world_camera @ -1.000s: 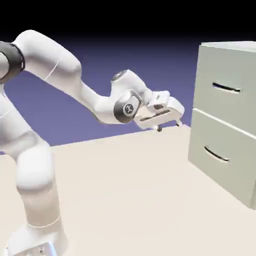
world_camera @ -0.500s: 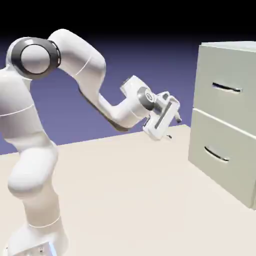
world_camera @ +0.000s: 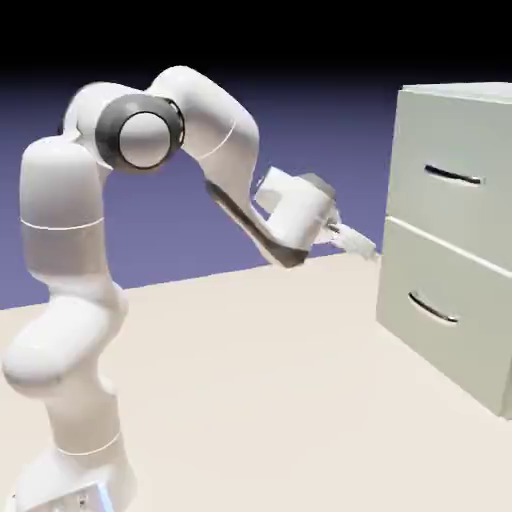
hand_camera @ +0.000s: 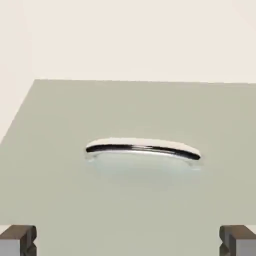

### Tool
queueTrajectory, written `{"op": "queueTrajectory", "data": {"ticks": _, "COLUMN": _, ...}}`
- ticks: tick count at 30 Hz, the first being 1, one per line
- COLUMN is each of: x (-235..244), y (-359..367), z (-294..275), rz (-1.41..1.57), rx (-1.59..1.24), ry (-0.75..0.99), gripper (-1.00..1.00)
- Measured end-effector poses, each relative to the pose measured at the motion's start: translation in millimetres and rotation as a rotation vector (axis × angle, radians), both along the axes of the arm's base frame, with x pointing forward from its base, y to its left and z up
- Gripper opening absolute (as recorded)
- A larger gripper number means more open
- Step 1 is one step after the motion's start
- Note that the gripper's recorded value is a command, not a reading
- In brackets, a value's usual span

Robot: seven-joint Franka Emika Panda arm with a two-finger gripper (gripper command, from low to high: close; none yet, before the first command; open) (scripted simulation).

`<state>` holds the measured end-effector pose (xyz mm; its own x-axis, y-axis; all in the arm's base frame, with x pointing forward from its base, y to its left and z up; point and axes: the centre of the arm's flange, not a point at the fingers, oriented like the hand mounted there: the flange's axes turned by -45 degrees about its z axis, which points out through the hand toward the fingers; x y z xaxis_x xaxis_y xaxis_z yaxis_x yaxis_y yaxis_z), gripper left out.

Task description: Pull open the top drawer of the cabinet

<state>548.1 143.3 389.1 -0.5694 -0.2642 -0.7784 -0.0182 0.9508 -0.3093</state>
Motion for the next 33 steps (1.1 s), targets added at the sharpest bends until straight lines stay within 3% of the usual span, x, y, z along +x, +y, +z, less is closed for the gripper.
{"op": "queueTrajectory", "data": {"ticks": 11, "x": 46, "y": -7, "z": 31, "rz": 0.399, "rx": -0.597, "ry": -0.166, "gripper": 0.0}}
{"op": "queueTrajectory", "data": {"ticks": 21, "x": 88, "y": -47, "z": 96, "rz": 0.515, "rx": -1.178, "ry": -0.385, "gripper": 0.0}}
{"op": "queueTrajectory", "data": {"ticks": 28, "x": 132, "y": -50, "z": 103, "rz": 0.511, "rx": -1.208, "ry": -0.398, "gripper": 0.0}}
{"op": "queueTrajectory", "data": {"ticks": 29, "x": 140, "y": -50, "z": 100, "rz": 0.512, "rx": -1.21, "ry": -0.395, "gripper": -1.0}}
{"op": "queueTrajectory", "data": {"ticks": 33, "x": 124, "y": -50, "z": 101, "rz": 0.512, "rx": -1.21, "ry": -0.396, "gripper": -1.0}}
